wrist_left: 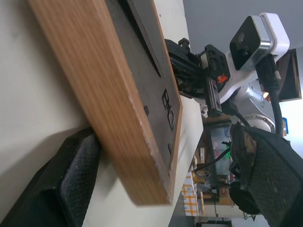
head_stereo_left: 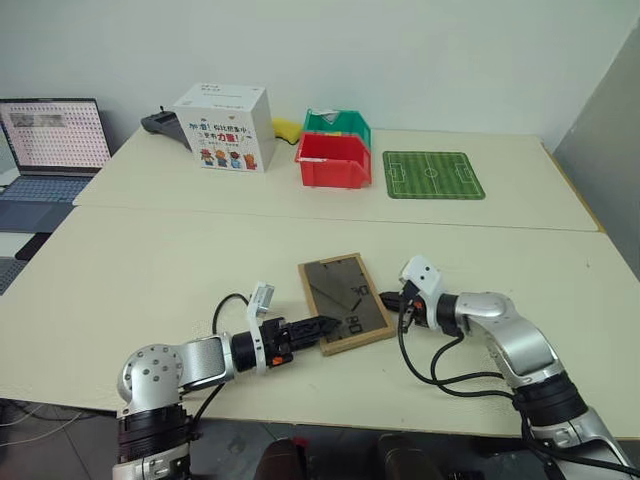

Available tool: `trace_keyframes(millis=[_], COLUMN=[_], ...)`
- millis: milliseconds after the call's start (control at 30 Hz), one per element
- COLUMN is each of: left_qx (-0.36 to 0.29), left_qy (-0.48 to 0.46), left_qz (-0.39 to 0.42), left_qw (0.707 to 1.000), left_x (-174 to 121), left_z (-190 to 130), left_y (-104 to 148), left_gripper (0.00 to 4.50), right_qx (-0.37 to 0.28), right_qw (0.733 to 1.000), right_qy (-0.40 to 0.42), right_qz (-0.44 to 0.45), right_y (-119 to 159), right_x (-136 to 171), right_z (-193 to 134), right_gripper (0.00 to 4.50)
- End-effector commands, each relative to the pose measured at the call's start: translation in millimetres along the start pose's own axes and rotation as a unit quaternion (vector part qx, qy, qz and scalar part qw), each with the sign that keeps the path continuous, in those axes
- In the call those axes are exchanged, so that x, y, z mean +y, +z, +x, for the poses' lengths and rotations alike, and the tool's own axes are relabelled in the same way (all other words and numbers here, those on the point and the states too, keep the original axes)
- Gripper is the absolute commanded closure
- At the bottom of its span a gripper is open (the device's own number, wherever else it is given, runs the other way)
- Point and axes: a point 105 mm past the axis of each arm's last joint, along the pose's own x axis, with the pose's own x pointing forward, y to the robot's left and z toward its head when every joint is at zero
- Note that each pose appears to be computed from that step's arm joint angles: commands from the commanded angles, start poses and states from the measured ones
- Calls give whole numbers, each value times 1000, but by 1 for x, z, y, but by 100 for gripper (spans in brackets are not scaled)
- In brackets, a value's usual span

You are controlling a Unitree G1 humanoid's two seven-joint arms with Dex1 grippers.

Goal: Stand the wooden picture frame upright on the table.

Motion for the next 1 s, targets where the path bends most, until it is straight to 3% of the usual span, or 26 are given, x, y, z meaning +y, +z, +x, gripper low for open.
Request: trace_keyframes(millis=[33,233,267,733,867,1000], left_qx=[21,10,6,-34,-49,-48], left_qy=[18,20,23,16,-10,-24], left_qz=[-13,-2,1,20,47,122], left_qw=[1000,1000,1000,999,998,991], left_x=[9,8,9,0,-18,-42], left_z=[10,10,10,11,7,-4], left_y=[-12,-9,-7,15,31,52], left_gripper=[2,2,39,296,321,321], right_qx=[-26,-28,-28,-38,-56,-99], right_qw=[1000,1000,1000,999,998,993], right_qy=[1,2,1,-23,-21,53], right_qz=[-18,-6,-4,2,1,37], right_y=[17,16,16,25,43,81], right_x=[2,3,3,-14,-26,-20], right_z=[-1,-2,-2,-19,-38,-60], right_gripper=[450,450,450,450,450,387])
